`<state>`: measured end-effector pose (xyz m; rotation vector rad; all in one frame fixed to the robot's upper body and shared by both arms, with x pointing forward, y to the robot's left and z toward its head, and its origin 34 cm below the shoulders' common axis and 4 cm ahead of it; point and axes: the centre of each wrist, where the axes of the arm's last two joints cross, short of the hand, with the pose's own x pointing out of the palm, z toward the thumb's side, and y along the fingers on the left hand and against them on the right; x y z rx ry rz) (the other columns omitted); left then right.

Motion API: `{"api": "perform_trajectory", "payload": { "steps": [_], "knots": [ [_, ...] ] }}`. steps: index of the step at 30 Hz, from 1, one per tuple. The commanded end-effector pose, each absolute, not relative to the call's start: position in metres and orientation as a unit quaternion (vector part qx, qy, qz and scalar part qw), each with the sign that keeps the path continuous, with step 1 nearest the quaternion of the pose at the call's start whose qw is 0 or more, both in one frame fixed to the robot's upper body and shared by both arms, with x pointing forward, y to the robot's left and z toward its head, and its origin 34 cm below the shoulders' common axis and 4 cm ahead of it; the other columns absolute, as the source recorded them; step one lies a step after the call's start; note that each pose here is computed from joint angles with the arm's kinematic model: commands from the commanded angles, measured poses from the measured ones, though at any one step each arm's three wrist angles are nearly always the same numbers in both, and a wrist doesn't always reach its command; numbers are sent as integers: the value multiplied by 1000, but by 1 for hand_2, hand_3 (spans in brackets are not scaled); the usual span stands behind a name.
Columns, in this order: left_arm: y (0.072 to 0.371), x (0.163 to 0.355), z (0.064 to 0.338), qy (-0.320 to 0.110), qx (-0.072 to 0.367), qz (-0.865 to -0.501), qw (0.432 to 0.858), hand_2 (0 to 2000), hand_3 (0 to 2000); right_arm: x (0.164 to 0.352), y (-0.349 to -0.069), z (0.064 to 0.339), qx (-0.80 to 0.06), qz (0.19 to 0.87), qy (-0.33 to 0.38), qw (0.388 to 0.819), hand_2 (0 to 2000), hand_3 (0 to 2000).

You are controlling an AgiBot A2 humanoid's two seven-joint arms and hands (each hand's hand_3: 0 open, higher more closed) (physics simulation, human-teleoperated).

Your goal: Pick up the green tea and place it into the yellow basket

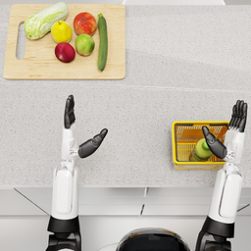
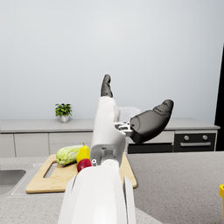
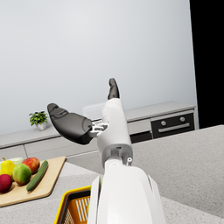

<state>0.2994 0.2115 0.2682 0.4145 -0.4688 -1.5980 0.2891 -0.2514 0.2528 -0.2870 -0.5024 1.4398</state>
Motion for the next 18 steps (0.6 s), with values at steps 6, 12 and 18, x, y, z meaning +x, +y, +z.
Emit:
{"api": "perform_trajectory", "payload": {
  "steps": [6, 12, 18],
  "knots": [
    [250, 318, 293, -241, 181, -648, 699, 0, 0, 287, -272, 284, -177, 604, -270, 729, 0, 0],
    [246, 316, 282, -231, 171, -654, 700, 0, 0, 290, -266, 272, -161, 614, -257, 729, 0, 0],
    [248, 317, 281, -230, 168, -653, 702, 0, 0, 291, -265, 270, -158, 615, -255, 730, 0, 0]
  ]
}}
